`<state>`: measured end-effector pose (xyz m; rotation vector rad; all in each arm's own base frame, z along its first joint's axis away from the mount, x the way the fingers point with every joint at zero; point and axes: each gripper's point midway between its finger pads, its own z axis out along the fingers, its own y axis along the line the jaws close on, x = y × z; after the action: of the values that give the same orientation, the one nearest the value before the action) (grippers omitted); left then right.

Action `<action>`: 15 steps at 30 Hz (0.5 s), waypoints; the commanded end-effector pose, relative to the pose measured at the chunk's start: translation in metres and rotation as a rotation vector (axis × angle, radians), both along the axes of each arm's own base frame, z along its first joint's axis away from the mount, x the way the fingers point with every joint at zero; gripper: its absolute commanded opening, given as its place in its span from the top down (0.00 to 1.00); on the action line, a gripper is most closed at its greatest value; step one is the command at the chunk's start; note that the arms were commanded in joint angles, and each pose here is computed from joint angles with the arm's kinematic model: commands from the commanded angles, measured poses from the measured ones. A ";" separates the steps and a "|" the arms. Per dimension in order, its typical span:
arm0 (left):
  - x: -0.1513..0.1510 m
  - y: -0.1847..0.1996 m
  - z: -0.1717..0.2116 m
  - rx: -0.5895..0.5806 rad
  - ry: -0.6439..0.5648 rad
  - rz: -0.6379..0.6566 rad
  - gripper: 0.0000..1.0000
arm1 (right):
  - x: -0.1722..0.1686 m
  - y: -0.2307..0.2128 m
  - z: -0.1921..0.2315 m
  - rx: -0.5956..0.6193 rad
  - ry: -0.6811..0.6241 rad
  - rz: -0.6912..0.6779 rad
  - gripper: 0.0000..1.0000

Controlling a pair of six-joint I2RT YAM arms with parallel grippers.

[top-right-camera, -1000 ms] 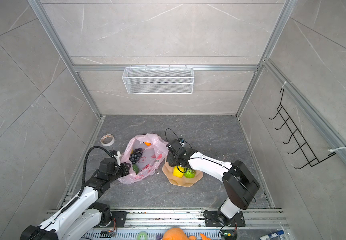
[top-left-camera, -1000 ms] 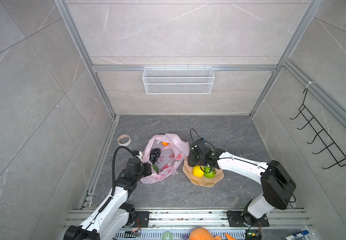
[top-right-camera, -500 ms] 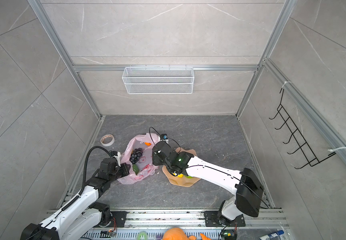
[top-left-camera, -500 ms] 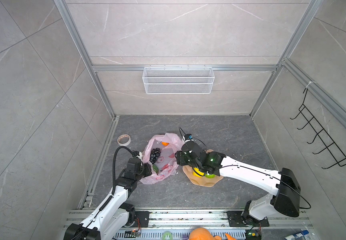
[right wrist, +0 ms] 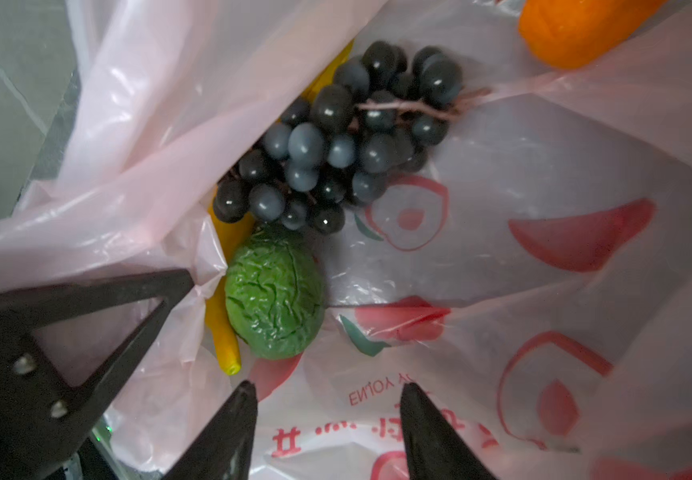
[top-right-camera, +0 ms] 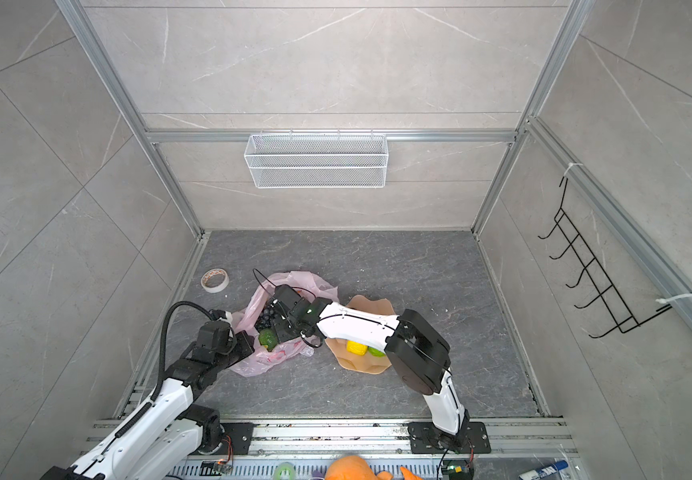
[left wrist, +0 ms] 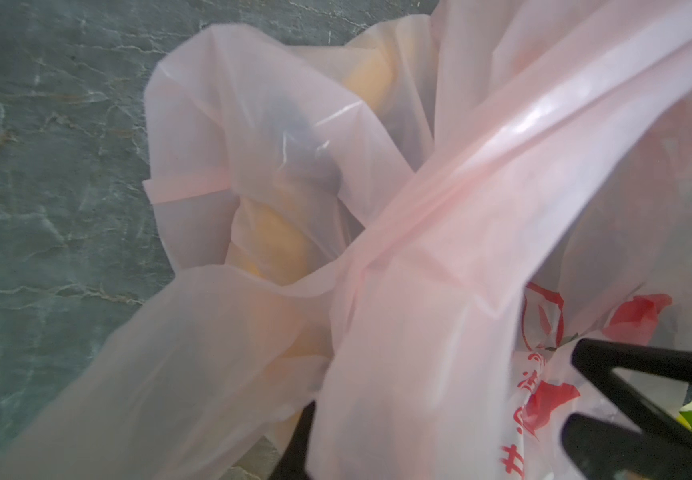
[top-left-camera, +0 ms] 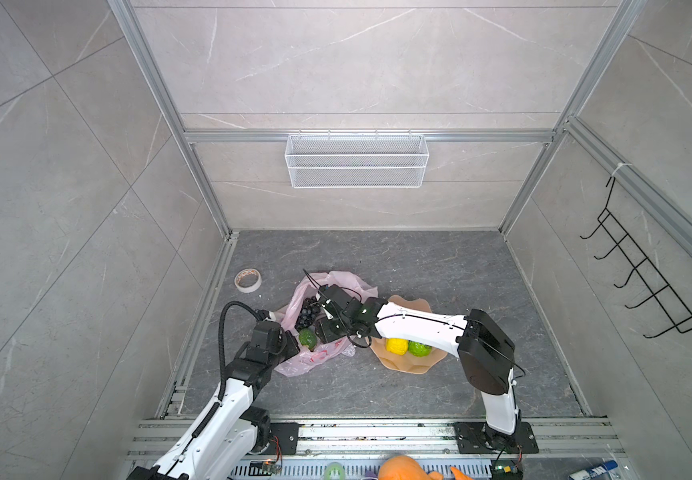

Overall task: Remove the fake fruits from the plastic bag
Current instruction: 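Move the right gripper back into the bag above the green bumpy fruit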

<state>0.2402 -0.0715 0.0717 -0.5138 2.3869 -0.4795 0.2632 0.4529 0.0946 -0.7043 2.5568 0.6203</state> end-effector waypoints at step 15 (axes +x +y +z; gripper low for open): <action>-0.017 0.007 -0.038 -0.030 0.161 0.110 0.87 | -0.015 0.007 -0.021 -0.041 0.004 0.077 0.38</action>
<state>0.2252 -0.0648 0.0384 -0.6948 2.4779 -0.4445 0.2473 0.4573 0.0807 -0.7824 2.5676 0.6078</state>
